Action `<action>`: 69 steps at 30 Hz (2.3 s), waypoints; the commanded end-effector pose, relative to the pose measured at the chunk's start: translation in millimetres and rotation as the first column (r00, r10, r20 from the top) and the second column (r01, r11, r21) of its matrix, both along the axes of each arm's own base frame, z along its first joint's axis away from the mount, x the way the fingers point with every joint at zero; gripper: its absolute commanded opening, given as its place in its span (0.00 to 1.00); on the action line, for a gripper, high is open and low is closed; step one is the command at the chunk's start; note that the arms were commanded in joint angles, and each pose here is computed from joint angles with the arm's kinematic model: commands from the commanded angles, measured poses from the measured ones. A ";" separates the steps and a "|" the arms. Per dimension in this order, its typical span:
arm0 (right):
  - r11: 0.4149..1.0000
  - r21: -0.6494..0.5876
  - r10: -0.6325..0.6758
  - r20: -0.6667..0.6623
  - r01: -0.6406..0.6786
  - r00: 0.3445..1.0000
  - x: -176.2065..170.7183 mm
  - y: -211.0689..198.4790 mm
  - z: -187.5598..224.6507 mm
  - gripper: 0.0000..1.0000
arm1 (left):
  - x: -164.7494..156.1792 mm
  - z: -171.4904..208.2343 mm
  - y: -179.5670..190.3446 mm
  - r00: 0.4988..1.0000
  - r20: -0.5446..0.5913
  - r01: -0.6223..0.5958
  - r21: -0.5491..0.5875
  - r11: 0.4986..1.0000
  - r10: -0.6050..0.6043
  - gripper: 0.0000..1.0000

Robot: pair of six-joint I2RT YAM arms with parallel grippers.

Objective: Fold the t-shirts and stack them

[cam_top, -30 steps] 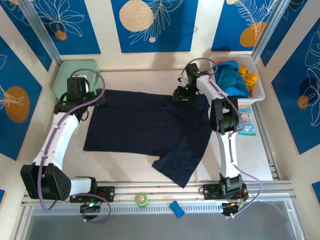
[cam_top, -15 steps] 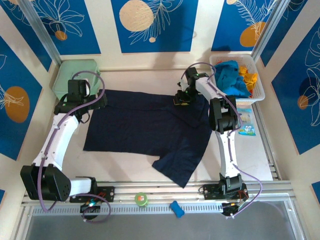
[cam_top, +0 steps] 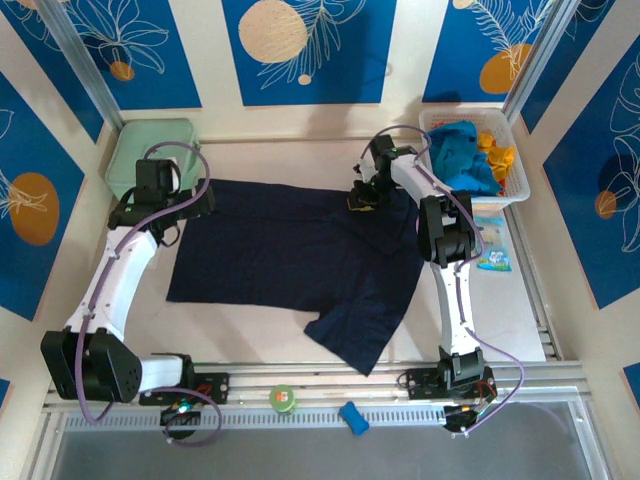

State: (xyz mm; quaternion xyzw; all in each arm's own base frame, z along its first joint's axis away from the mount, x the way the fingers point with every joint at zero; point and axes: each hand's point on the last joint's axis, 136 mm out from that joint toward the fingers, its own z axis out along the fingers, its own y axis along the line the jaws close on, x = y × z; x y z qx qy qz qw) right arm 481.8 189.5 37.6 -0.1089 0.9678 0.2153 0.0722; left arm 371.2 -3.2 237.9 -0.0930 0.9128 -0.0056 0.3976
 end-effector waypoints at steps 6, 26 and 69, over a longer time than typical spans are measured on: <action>0.999 0.038 0.004 -0.032 -0.003 0.999 -16.0 9.4 19.7 0.00 | -4.2 0.4 -4.6 1.000 -0.002 0.004 -0.025 1.000 -0.004 1.00; 0.976 -0.194 -0.118 -0.094 0.098 0.989 -119.1 65.5 11.4 0.14 | -7.7 -14.0 -9.9 0.999 -0.013 0.043 -0.030 0.999 -0.044 1.00; 0.809 -0.472 -0.466 -0.152 0.350 0.872 -139.4 -123.8 -37.2 0.00 | -109.0 -55.2 6.2 0.950 -0.239 -0.237 -0.141 0.961 0.199 0.99</action>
